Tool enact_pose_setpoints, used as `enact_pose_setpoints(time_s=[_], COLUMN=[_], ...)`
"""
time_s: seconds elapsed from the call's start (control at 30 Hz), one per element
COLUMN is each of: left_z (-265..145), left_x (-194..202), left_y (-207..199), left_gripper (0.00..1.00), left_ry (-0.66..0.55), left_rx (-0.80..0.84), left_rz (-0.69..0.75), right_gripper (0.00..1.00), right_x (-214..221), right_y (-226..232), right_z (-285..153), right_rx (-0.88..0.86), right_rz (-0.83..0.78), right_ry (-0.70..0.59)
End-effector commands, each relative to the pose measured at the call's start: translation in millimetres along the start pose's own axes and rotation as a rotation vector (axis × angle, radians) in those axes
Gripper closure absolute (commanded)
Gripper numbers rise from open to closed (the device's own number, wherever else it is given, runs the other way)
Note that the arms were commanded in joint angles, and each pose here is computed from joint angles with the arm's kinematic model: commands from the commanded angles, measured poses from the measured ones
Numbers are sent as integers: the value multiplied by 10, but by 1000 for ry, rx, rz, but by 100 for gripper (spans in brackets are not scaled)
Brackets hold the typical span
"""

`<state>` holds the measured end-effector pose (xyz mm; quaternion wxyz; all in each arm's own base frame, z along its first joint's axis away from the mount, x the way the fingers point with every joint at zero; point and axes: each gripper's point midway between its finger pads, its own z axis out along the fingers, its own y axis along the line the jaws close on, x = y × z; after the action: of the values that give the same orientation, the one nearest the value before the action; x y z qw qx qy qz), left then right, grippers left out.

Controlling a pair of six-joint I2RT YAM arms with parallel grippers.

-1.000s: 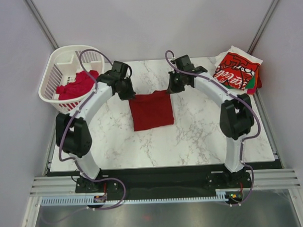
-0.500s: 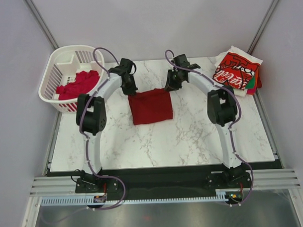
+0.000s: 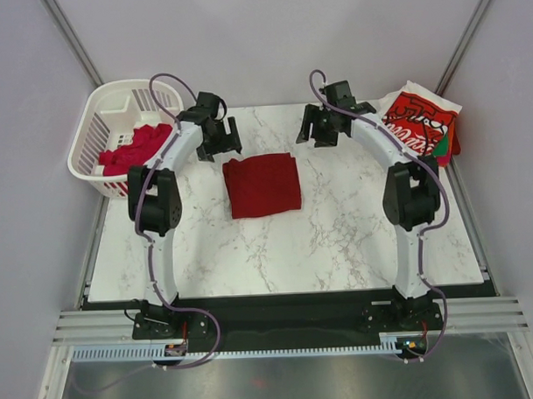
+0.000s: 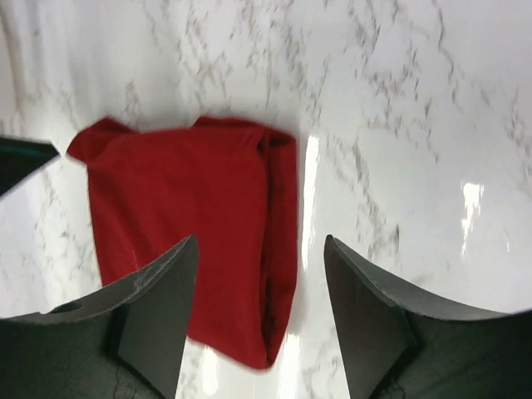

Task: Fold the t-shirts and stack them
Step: Fold the tshirt

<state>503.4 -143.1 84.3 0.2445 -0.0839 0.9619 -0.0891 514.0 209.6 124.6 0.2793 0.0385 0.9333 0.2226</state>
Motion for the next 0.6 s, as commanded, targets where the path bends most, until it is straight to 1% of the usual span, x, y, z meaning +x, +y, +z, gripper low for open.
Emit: enact_pose_setpoints(time_s=[0.0,0.03,0.07,0.1,0.13,0.17,0.2,0.23,0.3,0.33,0.37,0.4,0.43,0.47,0.53,0.57], left_z=[-825,-969,-1009,-1015,-1040,-1032,-996,-967,-843,-787,-729,-605,-542,-478,-280,-214], left_x=[-378,-384,-352,-260,-225,-178,-88,-53,76,119,154,243,277,312,397,411], left_y=[-259,-288,-323,-363,-406,-450,-521,-545,-624,-643,-674,-682,-682,-682,-610,-577], left_gripper=[4,5,6,7,10,13,15,20,25,28,29,30,31,31,32,32], left_ry=[-162,-182,-181,-163,-155,-142,-117,-104,-58,-42,-31,1,17,30,62,67], left_rx=[91,102,113,124,146,167,189,199,221,223,233,226,227,223,187,170], left_rz=[48,45,43,47,48,54,67,72,92,94,95,96,92,84,77,79], right_gripper=[31,37,42,55,62,68,78,81,87,89,89,91,91,91,92,92], right_x=[-38,214,253,403,530,758,857,1031,1160,1219,1376,1431,1558,1599,1706,1843], right_y=[409,369,566,668,733,754,788,700,609,568,472,462,376,325,204,96], right_z=[-628,-578,-711,-719,-722,-704,-674,-604,-531,-496,-434,-398,-352,-302,-228,-165], right_rx=[-117,-132,-226,-266,-305,-347,-367,-354,-342,-337,-324,-331,-316,-308,-274,-251], right_rz=[-67,-52,-71,-84,-93,-93,-103,-90,-81,-76,-59,-61,-52,-51,-51,-37], right_ry=[-95,-40,-45,-15,15,78,95,135,156,164,195,202,227,229,241,272])
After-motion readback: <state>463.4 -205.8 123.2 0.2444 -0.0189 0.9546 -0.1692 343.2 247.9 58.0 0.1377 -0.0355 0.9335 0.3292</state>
